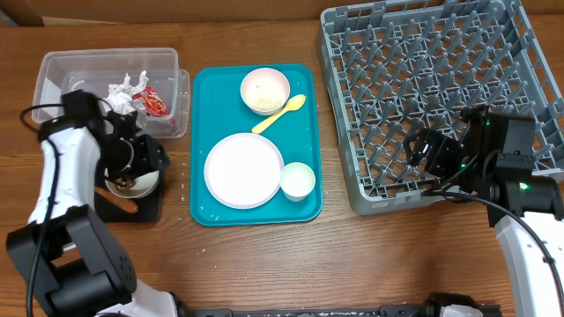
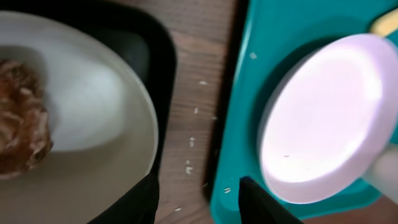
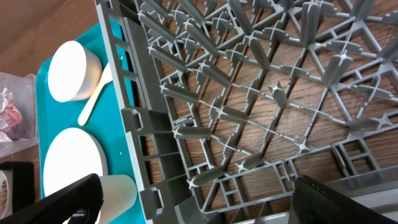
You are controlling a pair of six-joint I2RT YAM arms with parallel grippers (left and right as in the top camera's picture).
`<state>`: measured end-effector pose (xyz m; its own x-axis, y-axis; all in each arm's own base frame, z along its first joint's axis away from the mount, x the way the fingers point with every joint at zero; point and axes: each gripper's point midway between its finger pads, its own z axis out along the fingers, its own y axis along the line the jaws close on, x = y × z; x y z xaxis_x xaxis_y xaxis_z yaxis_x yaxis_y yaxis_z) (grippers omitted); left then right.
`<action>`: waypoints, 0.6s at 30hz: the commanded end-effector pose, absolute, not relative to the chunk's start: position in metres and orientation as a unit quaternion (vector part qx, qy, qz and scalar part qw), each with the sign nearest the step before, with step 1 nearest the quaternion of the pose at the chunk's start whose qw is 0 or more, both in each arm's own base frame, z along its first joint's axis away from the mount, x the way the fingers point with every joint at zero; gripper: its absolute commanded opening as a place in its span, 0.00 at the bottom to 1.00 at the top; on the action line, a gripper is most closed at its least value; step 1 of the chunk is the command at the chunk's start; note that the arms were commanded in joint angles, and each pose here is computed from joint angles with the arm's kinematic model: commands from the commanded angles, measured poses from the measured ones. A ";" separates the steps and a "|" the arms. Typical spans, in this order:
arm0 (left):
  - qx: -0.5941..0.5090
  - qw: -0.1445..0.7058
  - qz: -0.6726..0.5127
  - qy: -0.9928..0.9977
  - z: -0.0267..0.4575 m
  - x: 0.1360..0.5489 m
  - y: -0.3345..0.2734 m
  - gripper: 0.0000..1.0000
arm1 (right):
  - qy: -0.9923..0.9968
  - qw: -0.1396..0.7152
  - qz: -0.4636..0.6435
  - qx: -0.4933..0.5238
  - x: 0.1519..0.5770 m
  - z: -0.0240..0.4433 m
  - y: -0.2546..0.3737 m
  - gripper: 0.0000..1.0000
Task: Sort waste into correct bins and load items into the dishwasher
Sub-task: 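Carry the bowl over the black tray and tip scraps out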
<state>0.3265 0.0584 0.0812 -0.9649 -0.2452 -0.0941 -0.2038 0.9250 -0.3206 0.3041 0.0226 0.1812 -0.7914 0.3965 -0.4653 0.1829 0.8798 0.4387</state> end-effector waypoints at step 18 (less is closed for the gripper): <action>-0.185 0.010 0.033 0.982 0.061 0.293 0.115 0.60 | 0.924 0.293 0.192 0.154 0.308 0.190 0.022 1.00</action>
